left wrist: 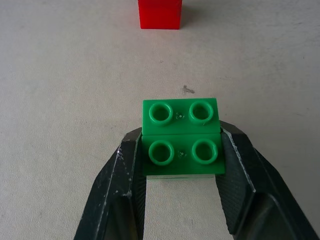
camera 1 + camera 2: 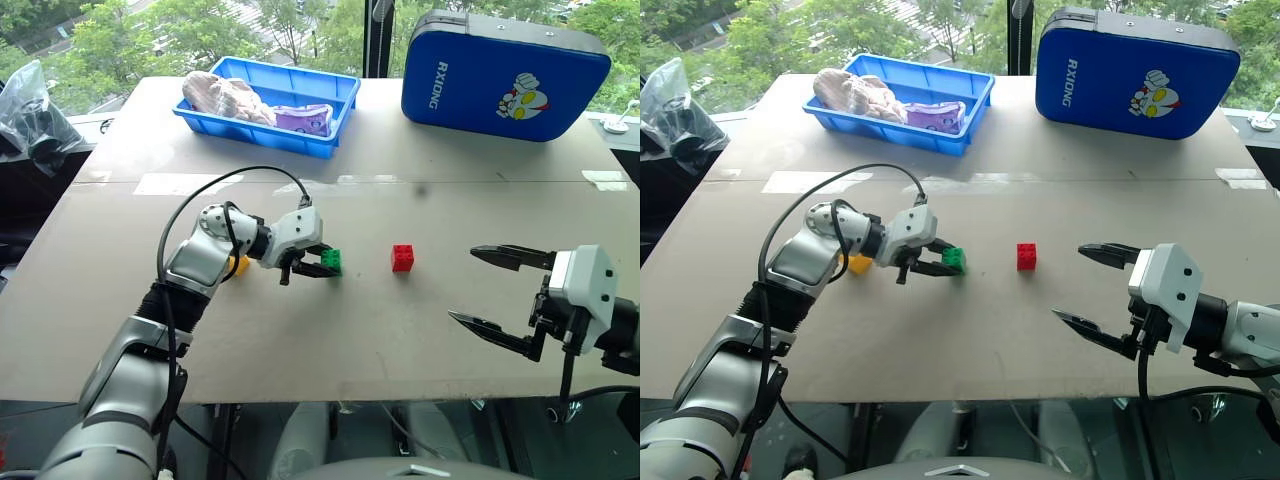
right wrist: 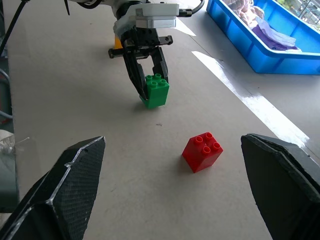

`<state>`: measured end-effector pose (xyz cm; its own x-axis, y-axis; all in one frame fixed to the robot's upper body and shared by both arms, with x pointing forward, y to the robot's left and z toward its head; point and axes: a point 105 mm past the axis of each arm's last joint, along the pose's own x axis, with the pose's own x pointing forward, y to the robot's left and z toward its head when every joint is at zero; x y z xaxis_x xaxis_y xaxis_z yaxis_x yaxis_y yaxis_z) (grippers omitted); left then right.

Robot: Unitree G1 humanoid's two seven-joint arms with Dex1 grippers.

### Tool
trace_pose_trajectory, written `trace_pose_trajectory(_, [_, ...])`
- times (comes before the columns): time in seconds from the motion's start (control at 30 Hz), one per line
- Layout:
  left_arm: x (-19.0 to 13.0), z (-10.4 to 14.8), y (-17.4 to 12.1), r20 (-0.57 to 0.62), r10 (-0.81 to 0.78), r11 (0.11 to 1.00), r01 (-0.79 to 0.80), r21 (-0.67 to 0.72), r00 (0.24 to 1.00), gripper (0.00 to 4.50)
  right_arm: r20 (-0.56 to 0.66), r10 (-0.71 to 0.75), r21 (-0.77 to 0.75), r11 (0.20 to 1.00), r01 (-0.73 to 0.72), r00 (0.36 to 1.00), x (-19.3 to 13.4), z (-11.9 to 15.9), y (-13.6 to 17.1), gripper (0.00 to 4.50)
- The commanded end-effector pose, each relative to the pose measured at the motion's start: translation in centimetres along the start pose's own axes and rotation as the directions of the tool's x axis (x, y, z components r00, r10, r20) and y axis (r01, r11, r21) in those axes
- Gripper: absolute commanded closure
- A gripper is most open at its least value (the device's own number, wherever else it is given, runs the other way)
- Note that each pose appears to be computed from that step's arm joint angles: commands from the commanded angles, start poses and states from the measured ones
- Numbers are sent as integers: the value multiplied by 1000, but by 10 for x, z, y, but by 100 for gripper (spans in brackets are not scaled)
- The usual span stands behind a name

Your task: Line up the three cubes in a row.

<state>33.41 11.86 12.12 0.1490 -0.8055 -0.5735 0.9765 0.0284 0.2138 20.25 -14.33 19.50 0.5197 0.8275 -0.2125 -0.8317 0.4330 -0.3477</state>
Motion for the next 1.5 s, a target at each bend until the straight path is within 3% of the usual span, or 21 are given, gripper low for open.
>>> trace_pose_trajectory(0.03, [-4,8,6,11,17,999,-17,30,1000,322,19,-7,-61,998,8,1000,-3,11,2,0])
trace_pose_trajectory(0.07, [-4,8,6,12,17,1000,-17,24,1000,322,19,-8,-61,998,9,1000,-3,11,1,0])
trace_pose_trajectory(0.13, [-5,8,8,14,22,1000,-22,9,1000,219,18,-7,-61,998,8,1000,-3,11,1,0])
trace_pose_trajectory(0.33, [-10,13,9,24,35,999,-35,17,999,3,18,-2,-61,998,3,1000,-3,11,2,0])
trace_pose_trajectory(0.53, [-50,17,4,50,95,995,-94,-29,994,3,20,9,-55,998,-8,1000,-2,9,2,0])
trace_pose_trajectory(0.67, [-81,6,-1,46,194,976,-189,-108,980,3,31,23,-55,998,-21,999,0,8,0,0])
trace_pose_trajectory(0.9, [-106,-12,-19,-16,267,951,-266,-161,964,3,54,64,-61,996,-60,996,6,9,-2,0])
trace_pose_trajectory(1.1, [-79,3,-23,36,180,975,-174,-137,983,3,60,78,-55,996,-75,995,9,8,-2,0])
trace_pose_trajectory(1.5, [-22,12,-2,-15,16,1000,-15,19,1000,3,39,54,-55,997,-52,998,4,11,3,0])
